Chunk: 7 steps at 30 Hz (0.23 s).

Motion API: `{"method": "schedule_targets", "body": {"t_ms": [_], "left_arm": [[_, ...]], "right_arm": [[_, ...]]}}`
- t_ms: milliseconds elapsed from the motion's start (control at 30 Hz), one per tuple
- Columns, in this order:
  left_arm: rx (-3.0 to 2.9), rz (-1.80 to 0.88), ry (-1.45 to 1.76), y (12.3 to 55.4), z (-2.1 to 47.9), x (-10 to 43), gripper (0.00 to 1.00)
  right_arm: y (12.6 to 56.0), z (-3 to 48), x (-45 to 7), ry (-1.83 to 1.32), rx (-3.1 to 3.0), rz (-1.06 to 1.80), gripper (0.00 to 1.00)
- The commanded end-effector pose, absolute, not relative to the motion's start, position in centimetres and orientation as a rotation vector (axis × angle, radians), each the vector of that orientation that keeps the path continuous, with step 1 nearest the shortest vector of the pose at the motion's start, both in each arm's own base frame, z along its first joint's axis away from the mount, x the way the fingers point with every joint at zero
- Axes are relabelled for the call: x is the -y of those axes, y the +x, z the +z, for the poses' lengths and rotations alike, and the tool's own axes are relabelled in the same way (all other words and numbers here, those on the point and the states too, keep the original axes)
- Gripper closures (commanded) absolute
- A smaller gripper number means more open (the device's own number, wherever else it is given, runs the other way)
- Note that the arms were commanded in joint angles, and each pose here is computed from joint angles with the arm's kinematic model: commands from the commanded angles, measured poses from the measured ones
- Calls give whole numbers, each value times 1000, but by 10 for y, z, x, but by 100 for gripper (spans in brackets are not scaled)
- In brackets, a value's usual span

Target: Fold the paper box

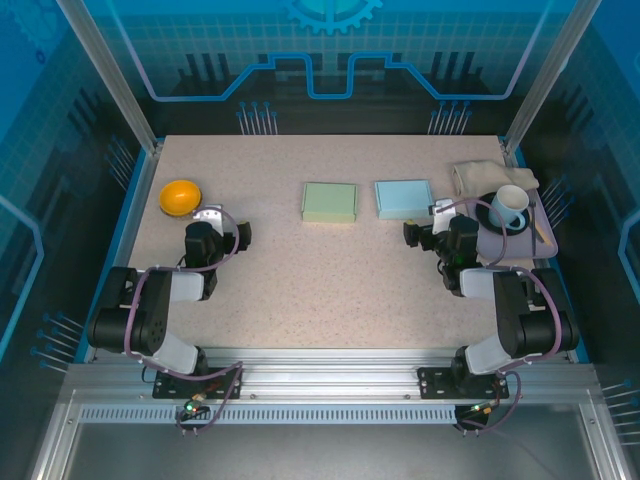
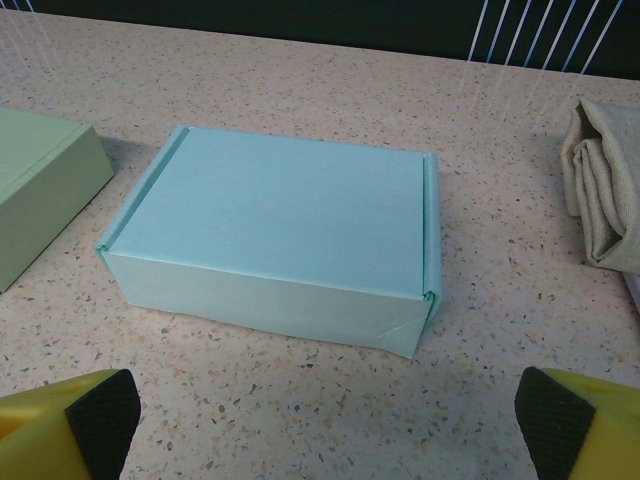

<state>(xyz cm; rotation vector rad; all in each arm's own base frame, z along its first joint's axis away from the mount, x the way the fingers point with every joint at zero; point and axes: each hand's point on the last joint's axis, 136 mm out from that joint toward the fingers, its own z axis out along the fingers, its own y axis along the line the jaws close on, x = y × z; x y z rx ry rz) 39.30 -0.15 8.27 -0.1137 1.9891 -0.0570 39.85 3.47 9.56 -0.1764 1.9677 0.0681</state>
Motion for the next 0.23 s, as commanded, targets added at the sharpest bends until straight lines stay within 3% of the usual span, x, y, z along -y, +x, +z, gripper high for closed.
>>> {"method": "schedule_targets", "body": {"t_ms": [0,200], "left_arm": [[-1987,-80,-87,398,88,3,1],[-1977,-81,-68,397,89,7,1]], "right_arm": [[398,95,-35,-188,-1973,74,0],[397,94,-35,-188,-1974,74,0]]}}
